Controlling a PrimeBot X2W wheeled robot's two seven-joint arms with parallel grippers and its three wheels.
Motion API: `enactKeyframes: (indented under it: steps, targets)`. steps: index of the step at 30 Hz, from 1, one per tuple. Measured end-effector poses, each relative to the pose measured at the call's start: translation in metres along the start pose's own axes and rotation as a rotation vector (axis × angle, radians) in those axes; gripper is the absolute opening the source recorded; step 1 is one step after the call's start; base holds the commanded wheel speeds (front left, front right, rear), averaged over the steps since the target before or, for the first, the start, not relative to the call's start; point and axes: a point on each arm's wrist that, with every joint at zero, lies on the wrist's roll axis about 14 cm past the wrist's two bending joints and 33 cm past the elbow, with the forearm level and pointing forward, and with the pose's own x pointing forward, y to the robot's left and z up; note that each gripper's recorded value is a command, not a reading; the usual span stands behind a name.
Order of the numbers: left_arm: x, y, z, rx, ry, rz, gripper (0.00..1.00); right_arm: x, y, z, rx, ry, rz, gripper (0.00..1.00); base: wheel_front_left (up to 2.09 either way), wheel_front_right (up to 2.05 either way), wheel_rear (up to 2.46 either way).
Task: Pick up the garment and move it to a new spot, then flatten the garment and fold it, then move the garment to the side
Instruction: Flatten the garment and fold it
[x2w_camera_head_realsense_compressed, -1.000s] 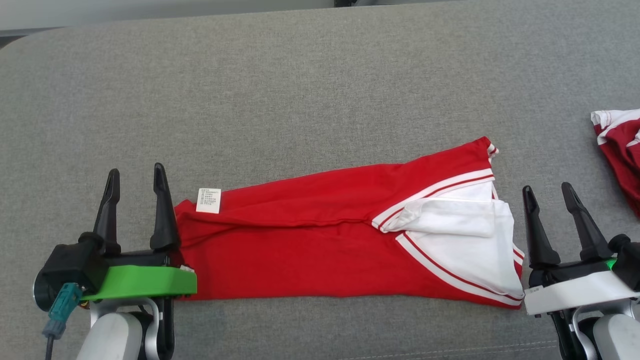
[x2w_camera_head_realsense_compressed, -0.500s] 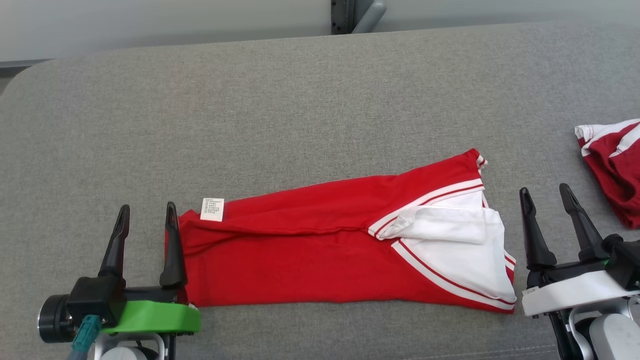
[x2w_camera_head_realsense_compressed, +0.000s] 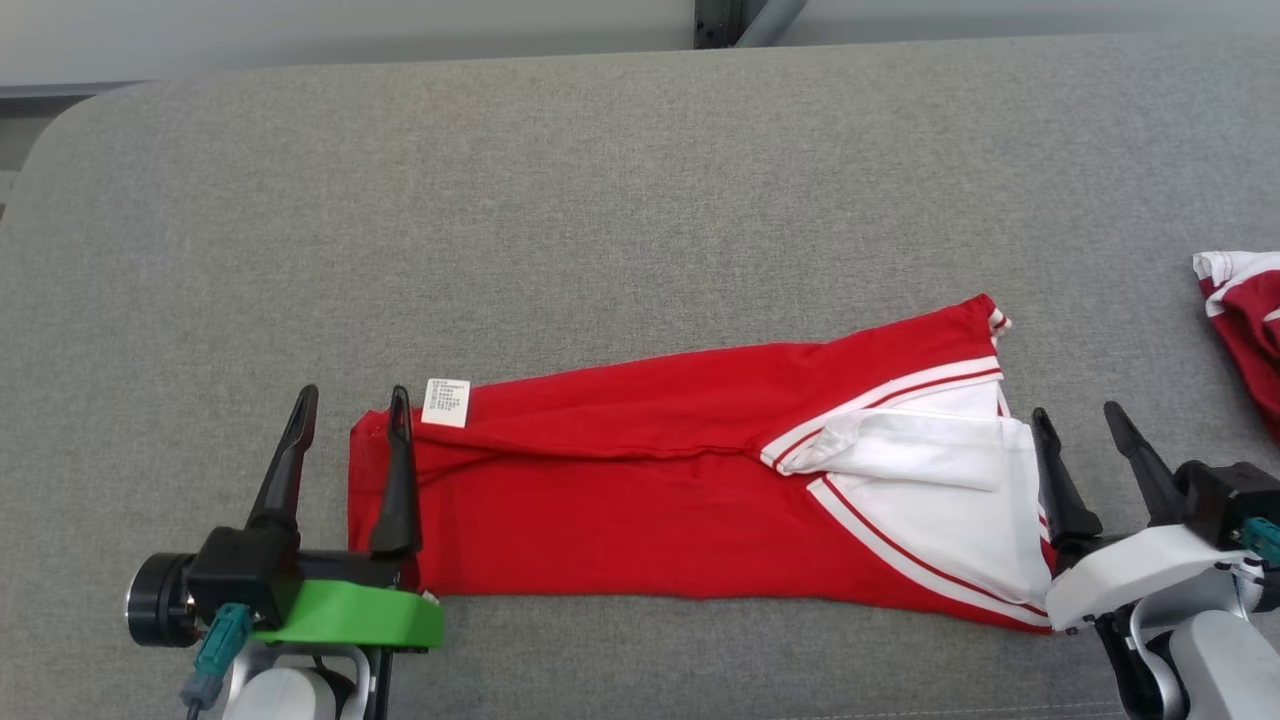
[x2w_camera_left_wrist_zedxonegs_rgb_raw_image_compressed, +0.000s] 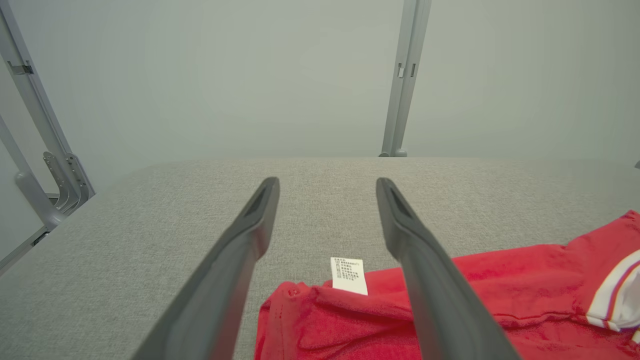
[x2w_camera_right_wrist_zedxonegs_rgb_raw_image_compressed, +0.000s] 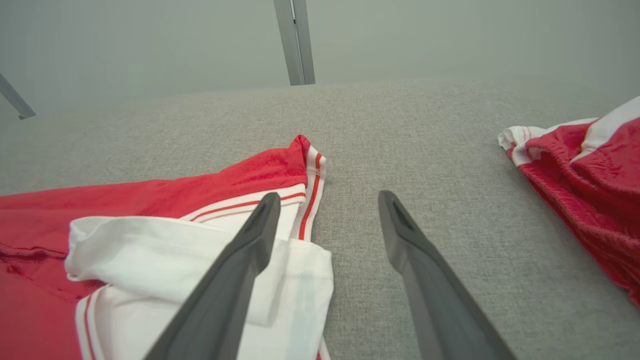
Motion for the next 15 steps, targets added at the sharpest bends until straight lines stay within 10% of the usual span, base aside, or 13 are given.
enactKeyframes:
  steps: [14, 15]
  targets:
    - [0.008, 0.006, -0.013, -0.001, 0.030, 0.017, 1.00, 0.015, 0.033, -0.085, 0.113, 0.275, 0.074, 1.00, 0.00, 0.00, 0.00]
    - [0.009, 0.007, -0.012, 0.000, 0.028, 0.018, 1.00, 0.015, 0.036, -0.086, 0.119, 0.282, 0.081, 0.87, 0.00, 0.00, 0.00]
